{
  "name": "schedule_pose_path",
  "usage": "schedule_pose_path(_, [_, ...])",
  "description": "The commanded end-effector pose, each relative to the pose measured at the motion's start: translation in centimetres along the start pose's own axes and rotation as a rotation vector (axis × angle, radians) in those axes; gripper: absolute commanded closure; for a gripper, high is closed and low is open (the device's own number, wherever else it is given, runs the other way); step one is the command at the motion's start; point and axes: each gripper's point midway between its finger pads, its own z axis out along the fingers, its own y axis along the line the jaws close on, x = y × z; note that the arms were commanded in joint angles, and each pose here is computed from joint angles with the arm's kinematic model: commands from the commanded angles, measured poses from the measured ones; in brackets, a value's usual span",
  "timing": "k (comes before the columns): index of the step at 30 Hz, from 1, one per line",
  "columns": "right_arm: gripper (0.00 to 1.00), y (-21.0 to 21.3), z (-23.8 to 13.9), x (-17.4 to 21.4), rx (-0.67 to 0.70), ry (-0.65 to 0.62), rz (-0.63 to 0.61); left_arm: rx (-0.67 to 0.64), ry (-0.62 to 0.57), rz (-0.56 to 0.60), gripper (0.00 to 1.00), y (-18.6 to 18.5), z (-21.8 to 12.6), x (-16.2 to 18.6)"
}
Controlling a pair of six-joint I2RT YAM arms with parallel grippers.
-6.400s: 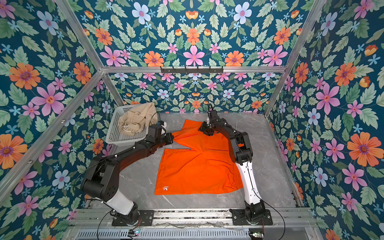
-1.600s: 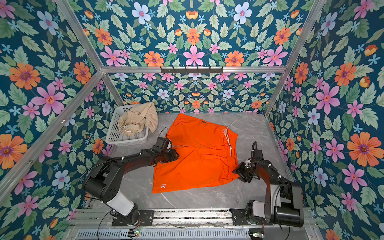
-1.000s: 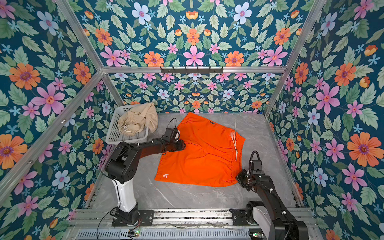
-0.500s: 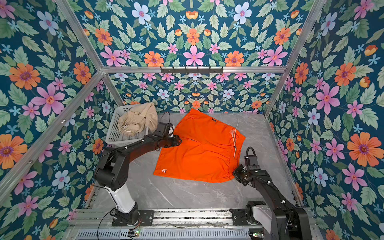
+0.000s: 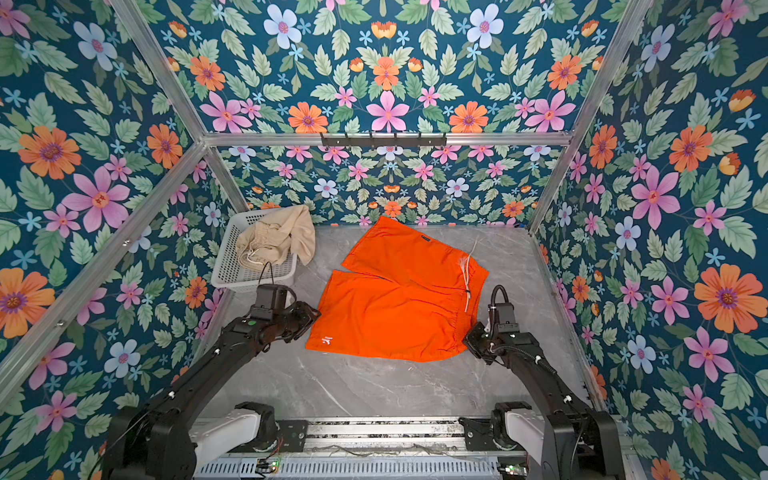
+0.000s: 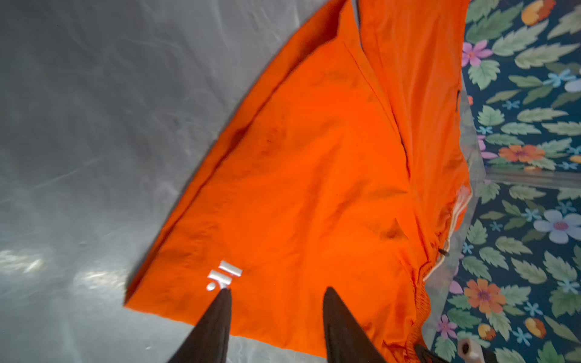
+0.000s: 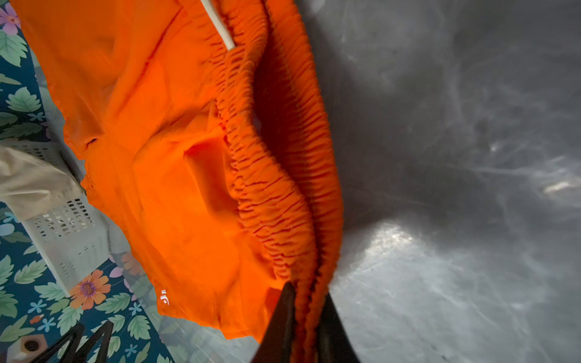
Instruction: Fold and stack the shorts
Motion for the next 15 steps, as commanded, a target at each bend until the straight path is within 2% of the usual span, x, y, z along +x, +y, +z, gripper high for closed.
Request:
schedule_pose_path(1, [0.86, -0.1, -0.2, 0.4, 0.010, 0.021, -0.027, -0.121, 0.021, -0.095, 0.51, 3.4, -0.3, 0.9])
schedule_pose_path(5, [0.86, 0.1, -0.3, 0.4, 0.008, 0.023, -0.038, -0.193, 0.081, -0.144, 0.53, 5.7, 0.8, 2.3])
schedule_pose_path(9, [0.86, 0.3, -0.4, 0.4, 0.004, 0.023, -0.045, -0.194, 0.120, -0.203, 0.56, 6.5, 1.7, 3.5])
schedule_pose_path(15, [0.86, 0.2, -0.4, 0.4, 0.003, 0.020, -0.048, -0.225, 0.120, -0.207, 0.58, 7.3, 2.1, 3.6])
